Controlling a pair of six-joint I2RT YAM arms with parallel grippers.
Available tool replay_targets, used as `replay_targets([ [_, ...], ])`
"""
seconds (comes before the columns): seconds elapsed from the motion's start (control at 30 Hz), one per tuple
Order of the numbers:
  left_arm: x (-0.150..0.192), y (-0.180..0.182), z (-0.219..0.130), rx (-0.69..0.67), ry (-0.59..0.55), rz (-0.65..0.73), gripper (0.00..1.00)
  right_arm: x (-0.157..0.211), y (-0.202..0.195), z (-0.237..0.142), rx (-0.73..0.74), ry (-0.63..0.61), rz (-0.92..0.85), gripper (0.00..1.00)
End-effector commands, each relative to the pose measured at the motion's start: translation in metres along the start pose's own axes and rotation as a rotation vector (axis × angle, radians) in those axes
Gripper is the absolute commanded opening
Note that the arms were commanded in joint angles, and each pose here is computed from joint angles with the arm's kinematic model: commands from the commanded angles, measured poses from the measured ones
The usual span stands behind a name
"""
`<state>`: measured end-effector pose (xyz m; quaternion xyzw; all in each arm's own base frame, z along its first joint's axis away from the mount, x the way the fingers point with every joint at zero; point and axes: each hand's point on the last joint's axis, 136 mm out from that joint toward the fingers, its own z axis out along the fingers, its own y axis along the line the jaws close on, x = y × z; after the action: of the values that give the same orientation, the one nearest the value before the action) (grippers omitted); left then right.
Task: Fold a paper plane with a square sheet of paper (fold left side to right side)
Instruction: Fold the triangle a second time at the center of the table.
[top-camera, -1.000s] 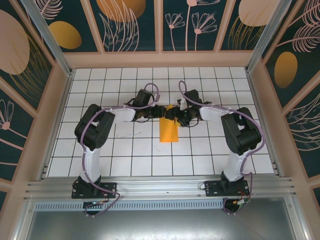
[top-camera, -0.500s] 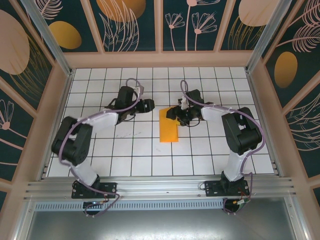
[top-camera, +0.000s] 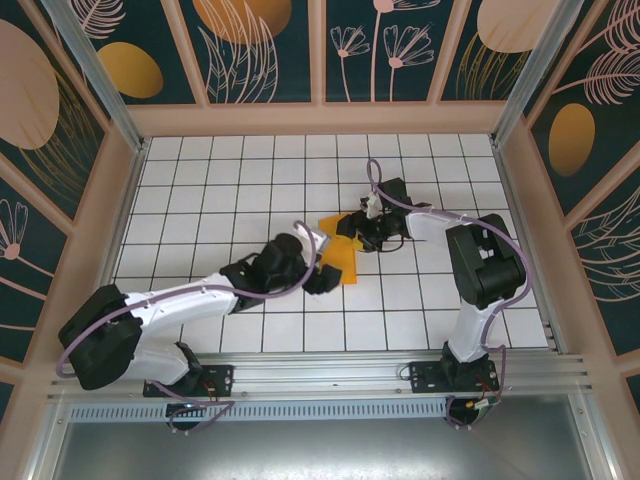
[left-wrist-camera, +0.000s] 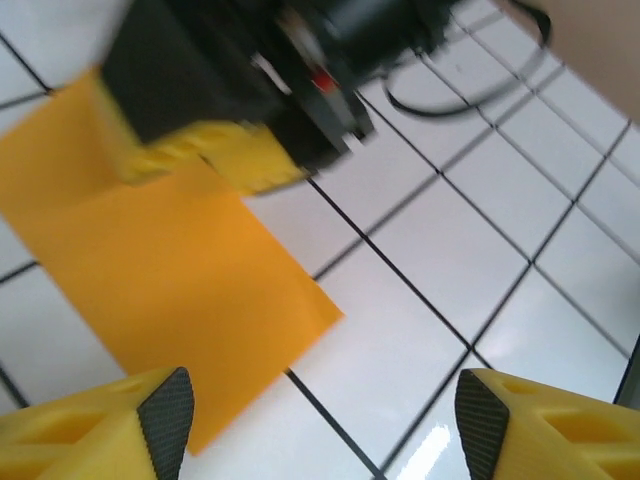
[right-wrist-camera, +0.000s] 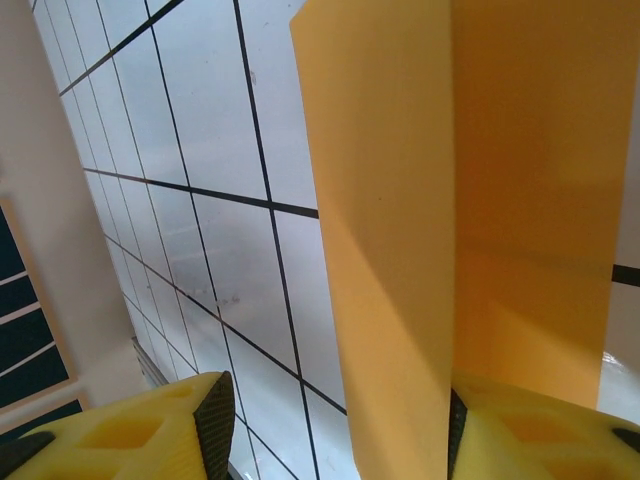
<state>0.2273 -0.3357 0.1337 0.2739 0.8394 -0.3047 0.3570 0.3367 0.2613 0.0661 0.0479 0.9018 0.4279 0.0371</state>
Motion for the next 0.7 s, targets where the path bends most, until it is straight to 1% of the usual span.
replay_targets([
  [0.0, 0.015, -0.004, 0.020, -0.098, 0.081, 0.092, 0.72, -0.003, 0.010, -0.004, -0.021, 0.011, 0.018, 0.55],
  [0.1, 0.028, -0.016, 0.041, -0.142, 0.146, 0.163, 0.73, -0.002, 0.011, -0.005, -0.024, 0.012, 0.017, 0.55],
  [0.2, 0.037, -0.020, 0.056, -0.184, 0.189, 0.208, 0.74, -0.002, 0.012, -0.006, -0.025, 0.008, 0.017, 0.55],
  [0.23, 0.034, -0.024, 0.061, -0.192, 0.187, 0.220, 0.74, -0.003, 0.013, -0.006, -0.026, 0.006, 0.017, 0.55],
  [0.43, 0.048, -0.005, 0.083, -0.342, 0.241, 0.280, 0.76, -0.003, 0.015, -0.008, -0.019, 0.005, 0.016, 0.56],
  [0.67, 0.042, 0.015, 0.092, -0.481, 0.229, 0.315, 0.75, 0.000, 0.014, -0.007, -0.010, 0.008, 0.020, 0.55],
])
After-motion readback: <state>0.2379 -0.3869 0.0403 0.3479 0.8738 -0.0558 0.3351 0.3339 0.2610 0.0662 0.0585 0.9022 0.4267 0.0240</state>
